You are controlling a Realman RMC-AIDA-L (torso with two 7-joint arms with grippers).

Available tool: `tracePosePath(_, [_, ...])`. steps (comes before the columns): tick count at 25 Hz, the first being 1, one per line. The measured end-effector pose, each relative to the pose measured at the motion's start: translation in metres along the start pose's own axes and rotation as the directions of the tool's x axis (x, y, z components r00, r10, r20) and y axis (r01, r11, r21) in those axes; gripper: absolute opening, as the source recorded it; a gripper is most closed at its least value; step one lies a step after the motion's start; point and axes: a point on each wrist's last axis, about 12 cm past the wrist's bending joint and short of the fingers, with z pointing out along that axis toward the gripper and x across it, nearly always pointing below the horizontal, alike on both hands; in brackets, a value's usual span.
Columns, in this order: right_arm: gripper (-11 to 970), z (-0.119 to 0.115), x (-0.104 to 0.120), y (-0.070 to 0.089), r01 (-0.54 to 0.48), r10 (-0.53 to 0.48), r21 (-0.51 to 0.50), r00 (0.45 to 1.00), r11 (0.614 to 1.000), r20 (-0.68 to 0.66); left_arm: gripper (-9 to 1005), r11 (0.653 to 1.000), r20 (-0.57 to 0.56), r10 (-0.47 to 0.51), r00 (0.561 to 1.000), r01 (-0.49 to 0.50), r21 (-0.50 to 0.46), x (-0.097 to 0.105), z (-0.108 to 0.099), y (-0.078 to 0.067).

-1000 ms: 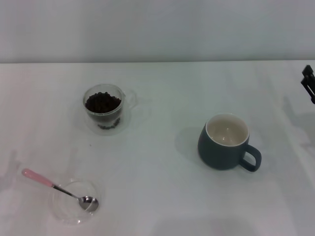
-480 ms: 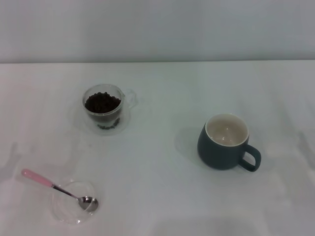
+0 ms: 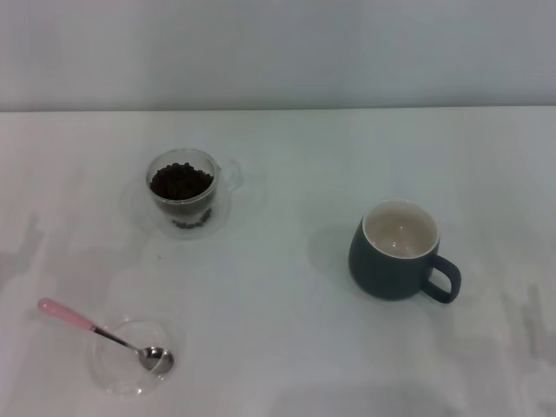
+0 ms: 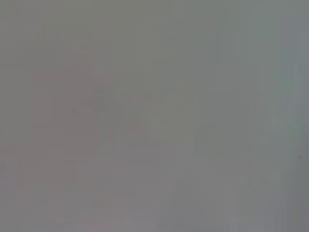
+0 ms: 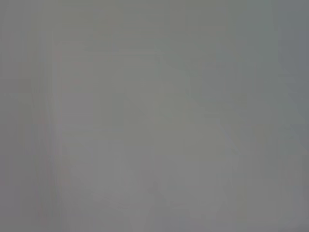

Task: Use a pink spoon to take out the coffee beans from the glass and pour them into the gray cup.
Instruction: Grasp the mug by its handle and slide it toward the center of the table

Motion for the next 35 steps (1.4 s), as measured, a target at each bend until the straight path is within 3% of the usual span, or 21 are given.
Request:
tracePosePath(4, [832,-0.012,-0.007,0.03,0.05,-0.047,0.056,0.997,0.997,-0.063,877,1.0,-0.007,0.019,1.0,-0.019,-0.011,-0.002,0.004,0.005])
tracePosePath(9, [831,-0.02,-0.021,0.069,0.132,-0.124,0.038,0.98,0.991,-0.153,876,0.999,-0.031,0.018,0.999,-0.019,-0.043,0.0,0.006,0.009])
tracePosePath(12, [831,-0.023,-0.023,0.081,0.139,-0.132,0.018,0.971,0.99,-0.2,876,0.999,-0.033,0.019,0.999,-0.02,-0.037,0.0,0.011,0.008])
tracePosePath(23, [829,-0.001,0.007,0.098,0.062,-0.095,-0.097,0.915,0.993,-0.392,875,1.0,-0.025,0.018,1.0,-0.019,-0.022,-0.001,0.018,0.004])
tracePosePath(35, [826,0.014,0.016,0.082,0.084,-0.104,-0.068,0.922,0.994,-0.374,876,0.999,-0.017,0.01,1.0,-0.011,-0.043,-0.001,0.014,0.006])
